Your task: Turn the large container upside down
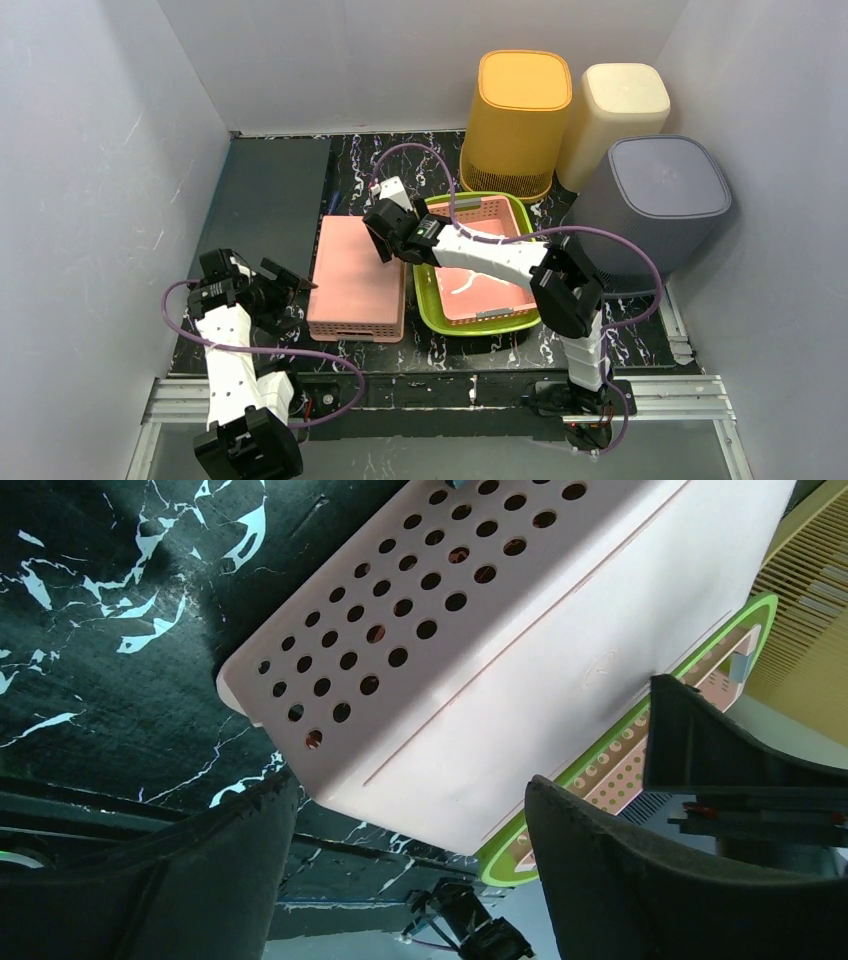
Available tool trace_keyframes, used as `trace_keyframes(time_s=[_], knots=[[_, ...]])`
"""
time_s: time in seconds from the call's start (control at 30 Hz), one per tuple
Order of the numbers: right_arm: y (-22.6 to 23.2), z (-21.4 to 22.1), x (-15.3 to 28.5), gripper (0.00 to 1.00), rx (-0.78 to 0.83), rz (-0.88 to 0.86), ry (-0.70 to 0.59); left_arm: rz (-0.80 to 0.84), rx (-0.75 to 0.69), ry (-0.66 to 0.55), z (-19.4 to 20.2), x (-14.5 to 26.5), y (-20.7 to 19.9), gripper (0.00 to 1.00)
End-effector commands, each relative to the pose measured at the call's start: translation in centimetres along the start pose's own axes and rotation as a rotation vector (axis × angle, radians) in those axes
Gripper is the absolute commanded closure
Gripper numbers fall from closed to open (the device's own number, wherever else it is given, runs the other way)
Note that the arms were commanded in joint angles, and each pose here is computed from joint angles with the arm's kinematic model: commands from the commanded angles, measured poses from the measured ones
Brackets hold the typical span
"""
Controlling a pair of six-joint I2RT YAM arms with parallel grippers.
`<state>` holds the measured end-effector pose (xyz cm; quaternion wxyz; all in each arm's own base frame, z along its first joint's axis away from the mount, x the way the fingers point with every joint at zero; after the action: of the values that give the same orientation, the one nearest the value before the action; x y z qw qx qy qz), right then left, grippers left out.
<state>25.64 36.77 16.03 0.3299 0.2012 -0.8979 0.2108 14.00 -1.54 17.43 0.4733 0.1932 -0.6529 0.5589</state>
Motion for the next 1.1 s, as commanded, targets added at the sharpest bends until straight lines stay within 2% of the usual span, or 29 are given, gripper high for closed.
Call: trace_keyframes(time_s=[0.0, 0.13, 0.43, 0.7, 0.87, 1.07], knots=[[-1.3, 1.0, -0.3, 0.09, 0.057, 0.150, 0.086, 0.032, 0.023, 0.035, 0.2, -0.7, 0.1, 0.19], [-2.6, 2.1, 0.1, 0.09, 0.023, 0.195, 0.082, 0.033, 0.014, 0.053, -0.1, -1.5, 0.3, 0.20], [-3.9, 4.2, 1.1, 0.12, -0.069, 0.149, 0.073, 0.074, 0.005, 0.060, -1.4, -2.1, -1.1, 0.23], [-4.6, 4.2, 0.9, 0.13, -0.188, 0.083, 0.101, 0.137, -0.051, 0.088, -0.6, -1.9, -2.6, 0.25], [-3.4, 2.3, 2.1, 0.12, -0.194, -0.079, 0.068, 0.154, -0.074, 0.103, 1.2, -0.8, -2.2, 0.26], [-2.7, -2.2, 6.8, 0.10, -0.087, -0.385, -0.149, 0.134, -0.079, 0.056, 2.3, 0.6, -1.1, 0.26]])
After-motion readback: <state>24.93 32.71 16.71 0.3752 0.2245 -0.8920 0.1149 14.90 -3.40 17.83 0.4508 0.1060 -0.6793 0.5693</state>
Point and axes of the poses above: each gripper's point midway between its finger pads, its own x axis back along the fingers, its own y axis along the line the jaws close on, z = x × y, the point moved 7 cm from there along x, back along the fingers, and after that the axes turned 9 degrees about x, right-handed, at the moved point
